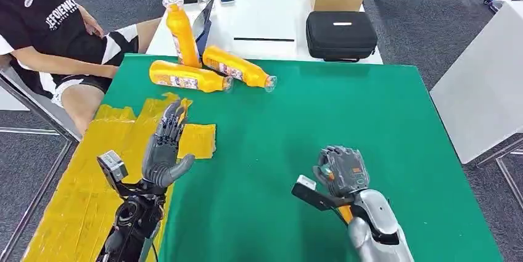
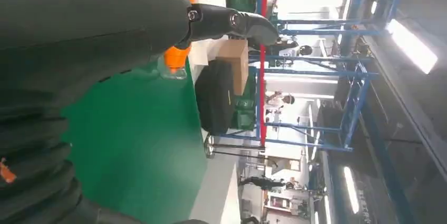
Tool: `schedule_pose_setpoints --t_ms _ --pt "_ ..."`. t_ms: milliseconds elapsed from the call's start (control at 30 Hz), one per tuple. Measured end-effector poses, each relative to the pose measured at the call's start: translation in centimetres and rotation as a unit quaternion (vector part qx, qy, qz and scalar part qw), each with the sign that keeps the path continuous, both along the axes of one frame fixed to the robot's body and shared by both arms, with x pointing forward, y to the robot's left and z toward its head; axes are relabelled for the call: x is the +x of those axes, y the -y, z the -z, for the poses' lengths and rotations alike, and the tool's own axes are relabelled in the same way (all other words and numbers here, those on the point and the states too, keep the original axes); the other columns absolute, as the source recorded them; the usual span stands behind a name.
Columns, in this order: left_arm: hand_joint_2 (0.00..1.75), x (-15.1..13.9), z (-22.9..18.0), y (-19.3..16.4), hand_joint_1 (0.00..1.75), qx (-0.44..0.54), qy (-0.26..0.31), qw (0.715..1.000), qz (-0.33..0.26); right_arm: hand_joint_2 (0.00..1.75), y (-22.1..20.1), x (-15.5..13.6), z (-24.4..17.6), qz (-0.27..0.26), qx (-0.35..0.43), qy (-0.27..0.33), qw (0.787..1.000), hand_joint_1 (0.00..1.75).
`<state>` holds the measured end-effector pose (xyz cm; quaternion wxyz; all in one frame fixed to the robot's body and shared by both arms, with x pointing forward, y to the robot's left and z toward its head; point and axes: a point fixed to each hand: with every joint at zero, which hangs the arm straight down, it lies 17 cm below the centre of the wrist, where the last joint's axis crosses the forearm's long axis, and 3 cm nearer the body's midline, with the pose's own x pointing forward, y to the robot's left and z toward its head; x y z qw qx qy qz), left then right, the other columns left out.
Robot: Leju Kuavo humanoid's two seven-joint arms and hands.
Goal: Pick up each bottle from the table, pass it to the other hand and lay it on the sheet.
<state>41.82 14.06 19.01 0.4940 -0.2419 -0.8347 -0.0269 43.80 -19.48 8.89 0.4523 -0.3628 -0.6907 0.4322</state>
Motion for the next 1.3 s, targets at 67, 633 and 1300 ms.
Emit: schedule_pose_setpoints --t_ms 67,633,1300 --pt "1.75 0.1 -0.2 0.4 0.00 0.000 0.002 1.000 0.006 1.75 -1.4 0.7 -0.6 -0.017 0.008 0.005 1.000 1.75" --pt "1.75 1.1 -0.3 2.5 0.00 -0.011 -0.001 0.999 0.032 1.75 -12.0 3.5 -0.8 -0.129 0.024 -0.032 0.991 0.00" --pt "1.75 1.8 0.5 2.4 0.00 -0.007 -0.012 1.000 0.019 1.75 -14.3 3.2 2.4 -0.132 -0.008 -0.076 0.988 0.00"
